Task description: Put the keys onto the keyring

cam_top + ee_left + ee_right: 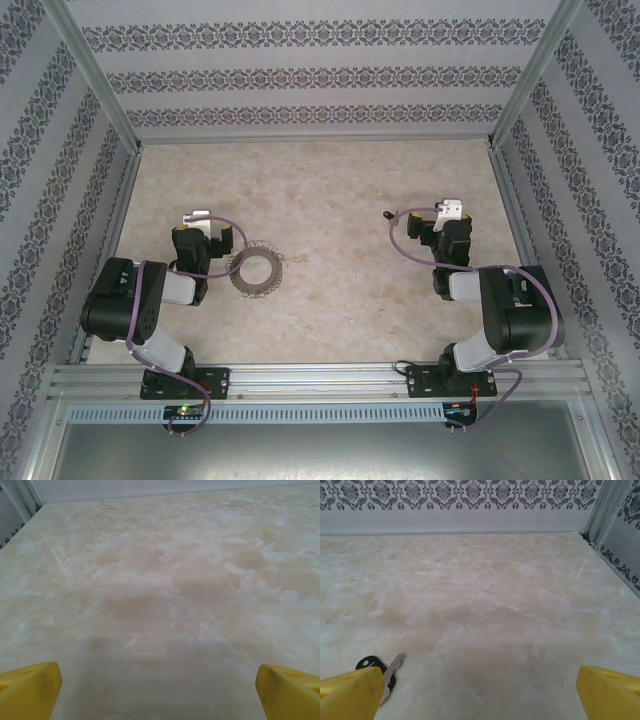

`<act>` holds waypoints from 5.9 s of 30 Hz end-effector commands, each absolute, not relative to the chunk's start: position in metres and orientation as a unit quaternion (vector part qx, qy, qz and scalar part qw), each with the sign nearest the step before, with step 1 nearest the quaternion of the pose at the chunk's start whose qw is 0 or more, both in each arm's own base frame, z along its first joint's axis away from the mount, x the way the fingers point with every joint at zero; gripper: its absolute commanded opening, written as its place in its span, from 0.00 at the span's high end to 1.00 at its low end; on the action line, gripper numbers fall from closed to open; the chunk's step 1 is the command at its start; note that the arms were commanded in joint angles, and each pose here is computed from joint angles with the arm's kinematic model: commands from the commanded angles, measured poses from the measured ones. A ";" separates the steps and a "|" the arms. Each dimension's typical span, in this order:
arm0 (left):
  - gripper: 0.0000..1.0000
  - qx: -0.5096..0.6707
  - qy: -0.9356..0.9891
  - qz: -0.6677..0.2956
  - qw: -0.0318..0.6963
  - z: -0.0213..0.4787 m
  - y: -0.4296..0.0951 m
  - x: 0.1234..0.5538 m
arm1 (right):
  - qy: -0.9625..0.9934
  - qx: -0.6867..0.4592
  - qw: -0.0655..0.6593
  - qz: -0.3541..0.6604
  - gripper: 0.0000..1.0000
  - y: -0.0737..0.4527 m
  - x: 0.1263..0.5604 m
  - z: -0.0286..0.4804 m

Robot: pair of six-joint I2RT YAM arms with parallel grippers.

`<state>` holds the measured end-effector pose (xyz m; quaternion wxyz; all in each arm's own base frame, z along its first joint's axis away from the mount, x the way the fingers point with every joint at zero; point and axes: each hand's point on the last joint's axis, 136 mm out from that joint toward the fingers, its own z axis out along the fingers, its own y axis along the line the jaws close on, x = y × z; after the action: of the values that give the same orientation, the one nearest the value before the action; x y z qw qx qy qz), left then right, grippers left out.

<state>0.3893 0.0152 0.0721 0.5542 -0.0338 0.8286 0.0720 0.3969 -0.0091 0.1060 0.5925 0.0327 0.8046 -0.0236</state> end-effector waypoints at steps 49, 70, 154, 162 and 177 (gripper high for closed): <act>0.00 -0.034 0.792 0.069 0.605 0.096 0.015 0.387 | 0.790 0.045 0.611 -0.043 0.02 -0.010 0.390 0.126; 0.00 -0.106 0.870 -0.170 0.450 0.178 -0.056 0.322 | 0.870 -0.020 0.475 0.130 0.02 0.108 0.329 0.167; 0.60 -0.012 0.961 -0.135 0.243 0.101 -0.119 0.337 | 0.856 -0.219 0.339 0.323 0.02 0.238 0.308 0.133; 0.69 -0.007 0.969 -0.107 0.224 0.079 -0.116 0.361 | 0.858 -0.224 0.327 0.325 0.02 0.246 0.317 0.122; 0.76 0.010 0.974 -0.120 0.191 0.053 -0.130 0.380 | 0.855 -0.229 0.321 0.338 0.02 0.251 0.325 0.121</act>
<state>0.3743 -0.1314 0.0545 0.1931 -0.0003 0.9737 -0.1211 0.3203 0.2426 0.1085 0.3070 -0.2128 0.8697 0.3227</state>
